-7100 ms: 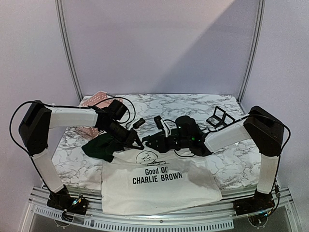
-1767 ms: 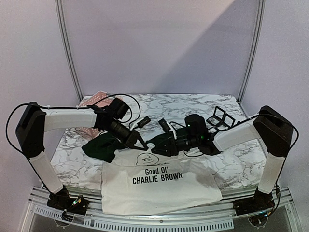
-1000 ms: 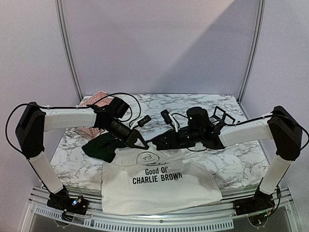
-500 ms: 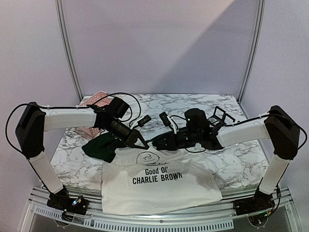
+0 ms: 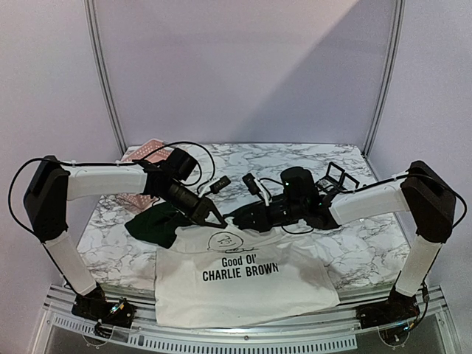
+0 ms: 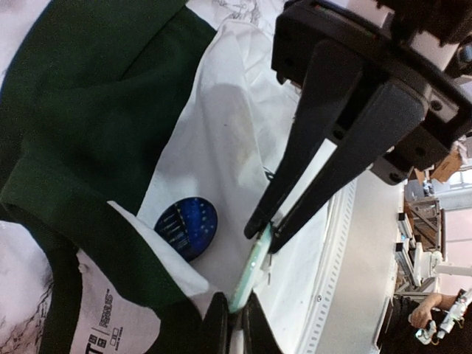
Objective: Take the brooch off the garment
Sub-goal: Remove the brooch from the crumpled clothing.
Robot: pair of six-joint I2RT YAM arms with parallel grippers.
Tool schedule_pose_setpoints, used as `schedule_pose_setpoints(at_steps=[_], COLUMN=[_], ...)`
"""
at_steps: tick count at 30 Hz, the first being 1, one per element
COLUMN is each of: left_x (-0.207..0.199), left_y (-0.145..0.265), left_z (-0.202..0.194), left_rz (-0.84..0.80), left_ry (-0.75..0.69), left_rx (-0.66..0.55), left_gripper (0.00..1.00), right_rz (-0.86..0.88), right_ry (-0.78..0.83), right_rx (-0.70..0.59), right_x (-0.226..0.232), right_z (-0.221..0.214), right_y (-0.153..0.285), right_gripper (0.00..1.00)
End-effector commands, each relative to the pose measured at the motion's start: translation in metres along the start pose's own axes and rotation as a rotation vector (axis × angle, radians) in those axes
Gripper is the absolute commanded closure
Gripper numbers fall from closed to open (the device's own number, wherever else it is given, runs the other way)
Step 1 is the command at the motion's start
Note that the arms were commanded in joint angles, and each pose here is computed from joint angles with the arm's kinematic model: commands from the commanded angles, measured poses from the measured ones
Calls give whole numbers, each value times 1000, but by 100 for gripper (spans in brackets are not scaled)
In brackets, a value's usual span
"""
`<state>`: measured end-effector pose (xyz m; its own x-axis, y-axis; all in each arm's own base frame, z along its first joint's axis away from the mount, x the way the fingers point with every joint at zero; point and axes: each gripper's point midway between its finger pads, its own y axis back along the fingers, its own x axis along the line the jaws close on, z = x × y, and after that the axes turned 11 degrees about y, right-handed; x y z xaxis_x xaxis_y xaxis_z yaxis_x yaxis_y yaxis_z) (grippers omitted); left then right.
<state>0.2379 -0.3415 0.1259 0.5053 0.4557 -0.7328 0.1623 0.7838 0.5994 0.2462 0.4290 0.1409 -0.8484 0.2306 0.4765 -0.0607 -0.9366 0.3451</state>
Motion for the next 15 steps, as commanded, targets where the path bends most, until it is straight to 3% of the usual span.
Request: schedule_pose_setpoints(at_steps=[1,7,11,15], left_x=[-21,-19,-17,-10], left_y=[6,4,6,12], left_z=[7,7,4,0], left_rz=[-31,-29,-11,43], left_ry=[-68,-56,-50,-64], left_rx=[-29,-21,12,41], left_gripper=[100,99,67,56], right_rz=[16,-13,-62,-96], right_ry=[12,23,38,52], right_rx=[-11,-27,-40,-39], right_x=[2,-1,-4,-6], right_z=[5,9,14,17], right_y=[-5,-2,4,8], right_gripper=[100,100,100,100])
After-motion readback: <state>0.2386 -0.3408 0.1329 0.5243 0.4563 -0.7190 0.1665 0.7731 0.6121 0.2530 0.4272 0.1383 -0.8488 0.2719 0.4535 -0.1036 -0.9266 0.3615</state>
